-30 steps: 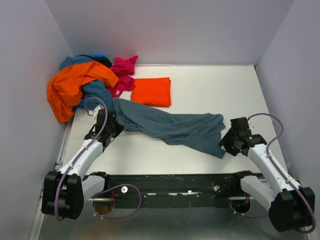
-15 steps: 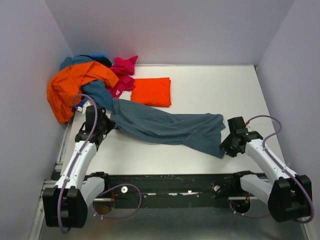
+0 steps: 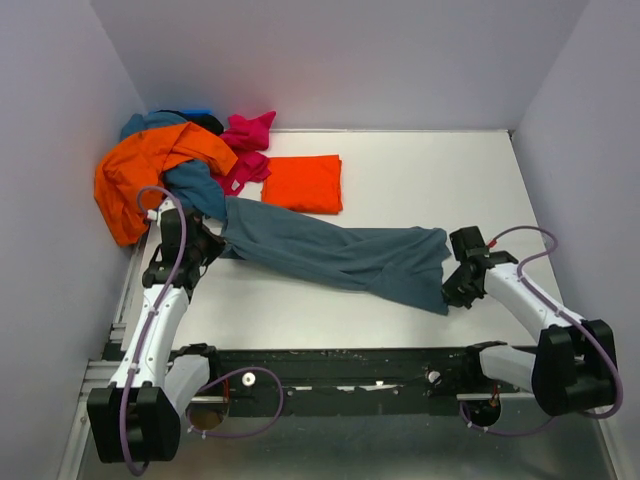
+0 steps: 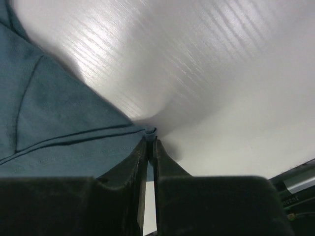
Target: Fold and stack the t-shirts
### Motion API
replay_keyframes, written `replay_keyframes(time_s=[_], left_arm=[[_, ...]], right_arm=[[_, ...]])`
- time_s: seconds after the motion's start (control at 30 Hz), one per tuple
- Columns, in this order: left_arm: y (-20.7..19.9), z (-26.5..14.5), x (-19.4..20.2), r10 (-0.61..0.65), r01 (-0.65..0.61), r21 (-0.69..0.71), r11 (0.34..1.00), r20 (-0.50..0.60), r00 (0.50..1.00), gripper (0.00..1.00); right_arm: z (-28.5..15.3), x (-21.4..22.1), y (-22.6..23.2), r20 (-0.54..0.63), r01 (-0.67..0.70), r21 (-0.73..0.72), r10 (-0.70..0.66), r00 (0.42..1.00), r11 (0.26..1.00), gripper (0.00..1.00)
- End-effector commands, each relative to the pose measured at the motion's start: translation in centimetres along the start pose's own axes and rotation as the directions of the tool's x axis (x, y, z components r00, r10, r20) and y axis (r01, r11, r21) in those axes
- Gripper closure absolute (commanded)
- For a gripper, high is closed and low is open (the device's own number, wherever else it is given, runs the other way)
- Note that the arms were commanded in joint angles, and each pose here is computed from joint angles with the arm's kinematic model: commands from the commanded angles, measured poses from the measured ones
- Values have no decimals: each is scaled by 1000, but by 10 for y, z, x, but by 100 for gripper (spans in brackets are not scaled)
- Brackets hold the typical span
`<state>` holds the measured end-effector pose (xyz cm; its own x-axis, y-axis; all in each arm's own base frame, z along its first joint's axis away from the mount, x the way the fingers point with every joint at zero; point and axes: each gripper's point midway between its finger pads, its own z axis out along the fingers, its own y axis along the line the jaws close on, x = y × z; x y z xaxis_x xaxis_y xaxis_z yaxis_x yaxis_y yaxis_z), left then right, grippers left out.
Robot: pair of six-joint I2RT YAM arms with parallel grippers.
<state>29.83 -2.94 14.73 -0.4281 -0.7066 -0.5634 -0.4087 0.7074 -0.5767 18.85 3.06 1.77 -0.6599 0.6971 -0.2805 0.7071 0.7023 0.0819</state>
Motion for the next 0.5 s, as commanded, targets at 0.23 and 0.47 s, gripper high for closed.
replay_keyframes(time_s=[0.23, 0.47], left_arm=[[-16, -14, -19, 28, -29, 32, 999, 36, 999, 100], [-25, -16, -24, 19, -21, 58, 998, 38, 999, 100]], right_arm=[[-59, -54, 20, 218, 73, -103, -49, 975, 992, 99], [-84, -67, 50, 314, 260, -256, -174, 933, 931, 99]])
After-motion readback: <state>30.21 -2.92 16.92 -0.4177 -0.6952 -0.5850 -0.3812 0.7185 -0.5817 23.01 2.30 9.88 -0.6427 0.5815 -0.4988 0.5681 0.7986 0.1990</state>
